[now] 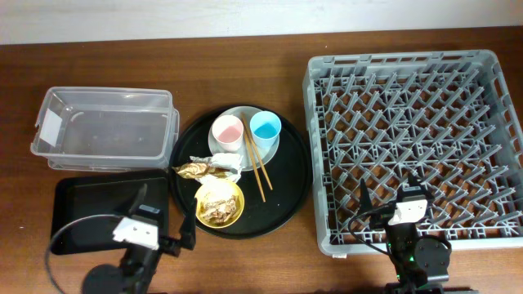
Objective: Sort waste into correct bins and load items into the dishwasher rack
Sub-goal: 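Move the left gripper to the snack wrapper on the round tray, then grasp the brown snack wrapper and drop it into the clear bin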
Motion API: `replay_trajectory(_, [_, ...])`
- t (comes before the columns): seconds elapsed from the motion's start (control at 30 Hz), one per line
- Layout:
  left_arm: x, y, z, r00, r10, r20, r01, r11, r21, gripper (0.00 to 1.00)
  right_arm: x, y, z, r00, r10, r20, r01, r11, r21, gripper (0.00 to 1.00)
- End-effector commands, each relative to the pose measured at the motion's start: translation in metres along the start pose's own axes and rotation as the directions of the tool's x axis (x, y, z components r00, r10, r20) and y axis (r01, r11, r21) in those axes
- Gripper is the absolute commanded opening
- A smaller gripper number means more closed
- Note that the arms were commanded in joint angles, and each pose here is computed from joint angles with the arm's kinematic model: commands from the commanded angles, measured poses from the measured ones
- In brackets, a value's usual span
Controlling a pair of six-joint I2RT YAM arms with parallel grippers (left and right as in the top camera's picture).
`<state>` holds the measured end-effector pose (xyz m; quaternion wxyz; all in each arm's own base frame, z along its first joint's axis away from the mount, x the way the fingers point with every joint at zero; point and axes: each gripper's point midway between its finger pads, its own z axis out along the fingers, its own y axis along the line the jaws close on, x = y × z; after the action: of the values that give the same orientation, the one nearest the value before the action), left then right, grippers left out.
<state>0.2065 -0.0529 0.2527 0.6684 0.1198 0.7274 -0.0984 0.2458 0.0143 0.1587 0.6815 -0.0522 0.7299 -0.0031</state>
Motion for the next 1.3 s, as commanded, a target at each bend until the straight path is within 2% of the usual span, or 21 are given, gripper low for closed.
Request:
replay_trajectory(0.0, [-0.048,-0.011,-0.009,0.994,-0.023,-0.111,0.030,0.997,0.064,0.99,0.002,0.000,0.000,1.000,0.007,-0.003,-0.007,1.000,-0.003,0.98])
replay_trajectory(0.03, [-0.056,-0.015,-0.004,0.977,-0.052,-0.207,0.074,0.992,0.100,0.99,0.002,0.000,0.000,1.000,0.007,-0.003,-0.007,1.000,-0.003,0.98])
replay_trajectory(0.1, [-0.051,-0.016,0.016,0.851,-0.136,-0.508,0.215,0.971,0.100,0.99,0.002,0.000,0.000,1.000,0.007,-0.003,-0.007,1.000,-0.003,0.98])
replay_trajectory(0.13, [-0.045,-0.013,0.025,0.791,-0.158,-0.591,0.254,0.964,0.082,0.99,0.002,0.000,0.000,1.000,0.007,-0.003,-0.007,1.000,-0.003,0.98])
replay_trajectory(0.2, [-0.022,-0.012,0.050,0.671,-0.198,-0.715,0.338,0.939,0.057,0.99,0.002,0.000,0.000,1.000,0.007,-0.003,-0.007,1.000,-0.003,0.98])
replay_trajectory(0.27, [0.000,-0.009,0.066,0.596,-0.212,-0.774,0.371,0.928,0.031,0.99,0.002,0.000,0.000,1.000,0.007,-0.003,-0.007,1.000,-0.003,0.98])
replay_trajectory(0.3, [0.018,-0.007,0.075,0.526,-0.238,-0.817,0.402,0.916,-0.008,0.97,0.002,0.000,0.000,1.000,0.007,-0.003,-0.007,1.000,-0.003,0.98])
replay_trajectory(0.37, [0.059,-0.002,0.092,0.335,-0.356,-0.872,0.469,0.866,-0.174,0.00,0.002,0.000,0.000,1.000,0.007,-0.003,-0.007,1.000,-0.003,0.99])
replay_trajectory(0.4, [0.076,0.009,0.093,0.252,-0.459,-0.852,0.445,0.837,-0.319,0.00,0.002,0.000,0.000,1.000,0.007,-0.003,-0.007,1.000,-0.003,0.98])
replay_trajectory(0.47, [0.092,0.037,0.095,0.241,-0.635,-0.734,0.338,0.764,-0.549,0.00,0.002,0.000,0.000,1.000,0.007,-0.003,-0.007,1.000,-0.003,0.98])
replay_trajectory(0.5, [0.096,0.043,0.097,0.235,-0.730,-0.642,0.320,0.682,-0.657,0.00,0.002,0.000,0.000,1.000,0.007,-0.003,-0.007,1.000,-0.003,0.98])
replay_trajectory(0.53, [0.105,0.048,0.098,0.217,-0.838,-0.500,0.318,0.545,-0.776,0.00,0.002,0.000,0.000,1.000,0.007,-0.003,-0.007,1.000,-0.003,0.98])
replay_trajectory(0.57, [0.116,0.048,0.102,0.186,-0.906,-0.381,0.347,0.423,-0.837,0.07,0.002,0.000,0.000,1.000,0.007,-0.003,-0.007,1.000,-0.003,0.98])
replay_trajectory(0.6, [0.125,0.047,0.104,0.164,-0.932,-0.324,0.366,0.362,-0.857,0.33,0.002,0.000,0.000,1.000,0.007,-0.003,-0.007,1.000,-0.003,0.98])
replay_trajectory(0.63, [0.135,0.045,0.107,0.161,-0.937,-0.311,0.378,0.349,-0.857,0.61,0.002,0.000,0.000,1.000,0.007,-0.003,-0.007,1.000,-0.003,0.98])
replay_trajectory(0.77, [0.164,0.039,0.129,0.196,-0.927,-0.319,0.435,0.373,-0.820,0.68,0.002,0.000,0.000,1.000,0.007,-0.003,-0.007,1.000,-0.003,0.98])
replay_trajectory(0.83, [0.181,0.038,0.131,0.160,-0.940,-0.303,0.407,0.342,-0.847,0.68,0.002,0.000,0.000,1.000,0.007,-0.003,-0.007,1.000,-0.003,0.98])
replay_trajectory(1.03, [0.224,0.025,0.142,0.123,-0.930,-0.346,0.338,0.367,-0.867,0.64,0.002,0.000,0.000,1.000,0.007,-0.003,-0.007,1.000,-0.003,0.98])
replay_trajectory(1.07, [0.230,0.022,0.144,0.124,-0.926,-0.356,0.330,0.376,-0.866,0.61,0.002,0.000,0.000,1.000,0.007,-0.003,-0.007,1.000,-0.003,0.98])
replay_trajectory(1.17, [0.227,0.021,0.151,0.129,-0.926,-0.354,0.357,0.376,-0.855,0.30,0.002,0.000,0.000,1.000,0.007,-0.003,-0.007,1.000,-0.003,0.98])
replay_trajectory(1.27, [0.228,0.021,0.149,0.126,-0.926,-0.356,0.351,0.377,-0.857,0.29,0.002,0.000,0.000,1.000,0.007,-0.003,-0.007,1.000,-0.003,0.98])
